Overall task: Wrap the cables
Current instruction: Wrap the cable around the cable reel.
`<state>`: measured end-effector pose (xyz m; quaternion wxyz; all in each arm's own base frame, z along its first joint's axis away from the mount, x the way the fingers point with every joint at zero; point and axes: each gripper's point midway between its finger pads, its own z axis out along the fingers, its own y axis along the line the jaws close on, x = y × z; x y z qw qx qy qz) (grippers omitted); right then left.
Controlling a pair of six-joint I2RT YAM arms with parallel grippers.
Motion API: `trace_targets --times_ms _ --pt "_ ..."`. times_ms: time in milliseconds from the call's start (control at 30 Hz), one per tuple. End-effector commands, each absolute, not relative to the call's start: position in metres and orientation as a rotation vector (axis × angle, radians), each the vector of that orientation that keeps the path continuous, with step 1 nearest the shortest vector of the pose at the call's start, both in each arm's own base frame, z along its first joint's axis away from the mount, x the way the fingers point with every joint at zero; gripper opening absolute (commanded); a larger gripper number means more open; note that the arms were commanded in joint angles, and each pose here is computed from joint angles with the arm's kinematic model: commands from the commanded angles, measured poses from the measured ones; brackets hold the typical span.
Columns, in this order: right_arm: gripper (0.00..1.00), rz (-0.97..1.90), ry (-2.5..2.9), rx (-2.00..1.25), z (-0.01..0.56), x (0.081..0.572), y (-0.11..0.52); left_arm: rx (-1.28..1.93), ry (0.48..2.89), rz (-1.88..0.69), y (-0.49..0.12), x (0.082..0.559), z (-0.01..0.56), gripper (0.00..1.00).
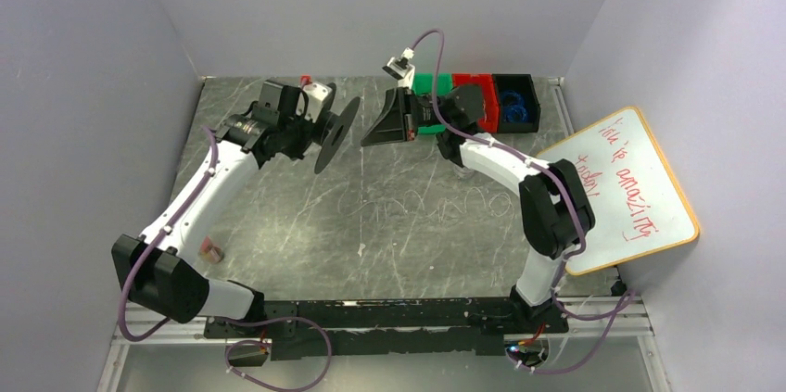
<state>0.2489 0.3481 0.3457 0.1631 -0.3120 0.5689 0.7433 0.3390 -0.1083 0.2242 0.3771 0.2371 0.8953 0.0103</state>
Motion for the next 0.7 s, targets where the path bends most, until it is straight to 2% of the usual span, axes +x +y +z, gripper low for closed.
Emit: trace_targets --times_ms 0,133,233,300,367,433,533,667 --pt "0.07 2.067 1.606 -0.963 0.332 0.25 0.356 0.521 2.147 -0.046 -0.122 0.355 0.265 0.02" --pt "0.08 1.952 1.63 -1.019 0.299 0.261 0.353 0.529 2.108 -0.066 -0.124 0.354 0.282 0.02" --pt "0.18 1.669 1.729 -1.059 0.257 0.28 0.352 0.543 2.083 -0.1 -0.129 0.351 0.294 0.02" --pt "0.23 1.415 1.683 -1.253 0.228 0.284 0.352 0.548 2.067 -0.121 -0.132 0.35 0.302 0.02" --pt "0.29 1.293 1.709 -1.337 0.204 0.283 0.35 0.549 2.053 -0.134 -0.134 0.35 0.311 0.02" --pt "0.35 1.261 1.723 -1.362 0.187 0.282 0.347 0.542 2.036 -0.137 -0.134 0.35 0.321 0.02" --pt "0.52 1.241 1.678 -1.433 0.163 0.272 0.345 0.534 2.019 -0.141 -0.134 0.35 0.331 0.02" --pt "0.59 1.14 1.672 -1.546 0.13 0.266 0.345 0.538 2.001 -0.167 -0.137 0.347 0.339 0.02"
